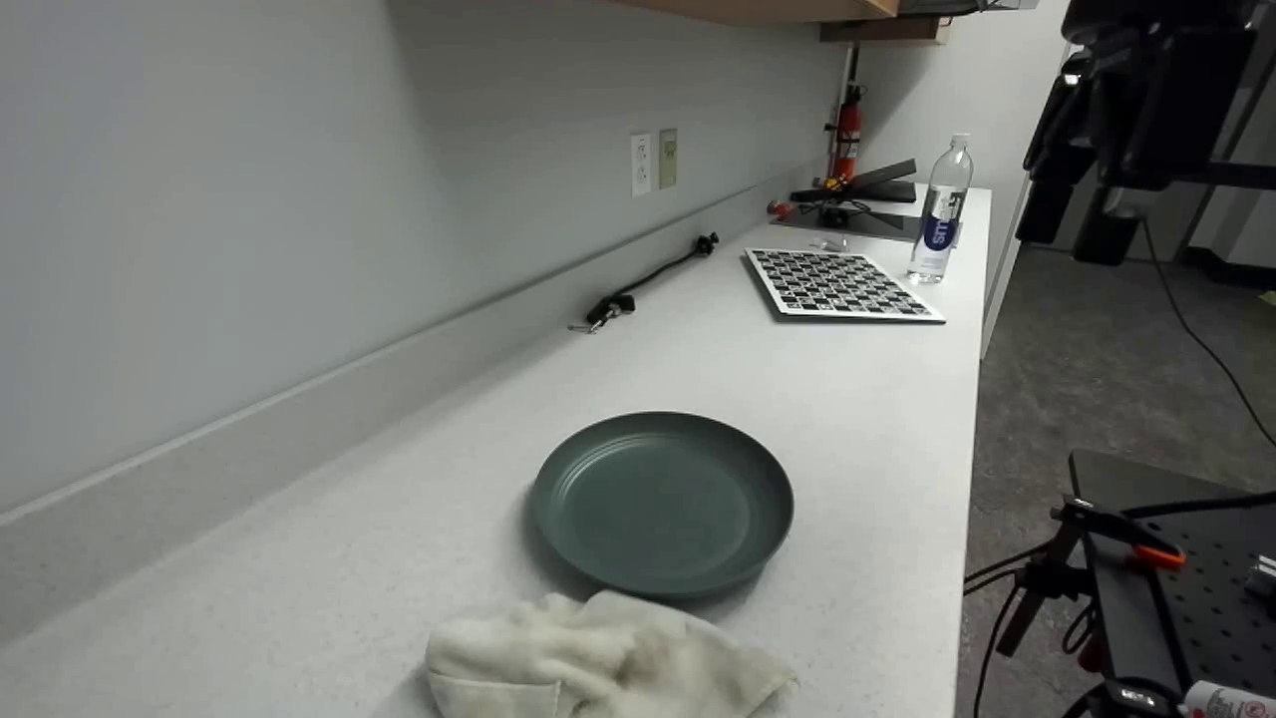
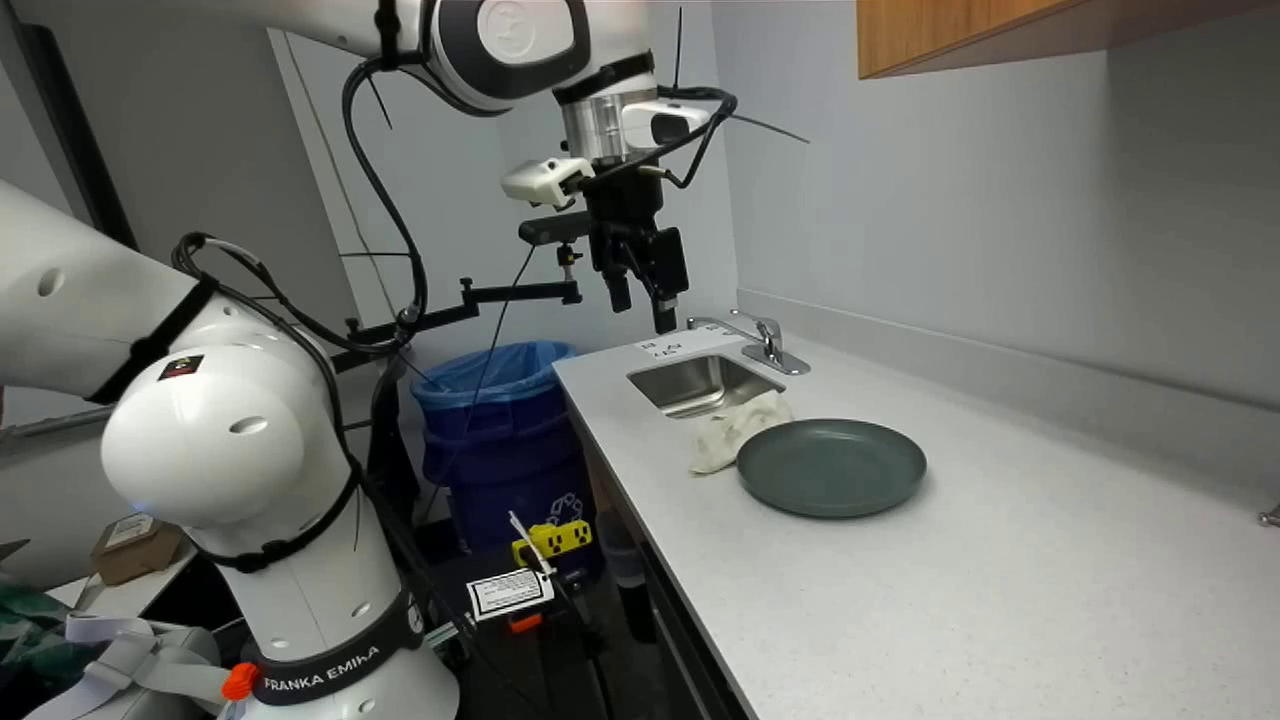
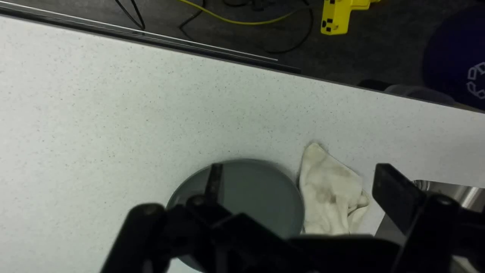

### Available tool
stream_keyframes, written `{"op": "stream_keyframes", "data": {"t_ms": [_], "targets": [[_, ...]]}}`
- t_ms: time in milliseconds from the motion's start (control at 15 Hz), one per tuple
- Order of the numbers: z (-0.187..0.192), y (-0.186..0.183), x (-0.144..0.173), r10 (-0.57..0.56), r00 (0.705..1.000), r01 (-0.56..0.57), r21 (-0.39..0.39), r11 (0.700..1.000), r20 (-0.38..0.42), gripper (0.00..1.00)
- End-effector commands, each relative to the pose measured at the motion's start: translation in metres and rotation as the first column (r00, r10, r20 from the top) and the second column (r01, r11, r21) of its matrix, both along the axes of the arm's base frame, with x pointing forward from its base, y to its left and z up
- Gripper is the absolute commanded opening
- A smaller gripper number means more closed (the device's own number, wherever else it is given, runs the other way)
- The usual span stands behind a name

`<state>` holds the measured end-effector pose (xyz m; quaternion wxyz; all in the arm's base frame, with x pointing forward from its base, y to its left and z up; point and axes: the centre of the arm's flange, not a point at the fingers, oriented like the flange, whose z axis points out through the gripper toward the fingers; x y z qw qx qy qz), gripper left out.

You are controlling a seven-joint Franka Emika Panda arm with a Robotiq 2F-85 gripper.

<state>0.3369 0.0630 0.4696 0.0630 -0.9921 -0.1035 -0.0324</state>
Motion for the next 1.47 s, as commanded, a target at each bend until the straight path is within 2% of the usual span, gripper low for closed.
{"op": "stream_keyframes", "data": {"t_ms": [0,1067,1267,1333,1400], "targets": [[0.0,0.0,0.0,0.0,1.0,0.0,0.0,1.0,0.0,1.0],[0.0,0.0,0.0,0.0,1.0,0.0,0.0,1.0,0.0,1.0],[0.0,-0.001,-0.001,0.013,0.999,-0.013,-0.015,1.0,-0.036,1.0],[0.044,-0.011,0.056,0.008,0.999,-0.009,-0.022,1.0,-0.044,1.0],[0.048,-0.012,0.061,0.009,0.999,-0.011,-0.03,0.999,-0.049,1.0]]}}
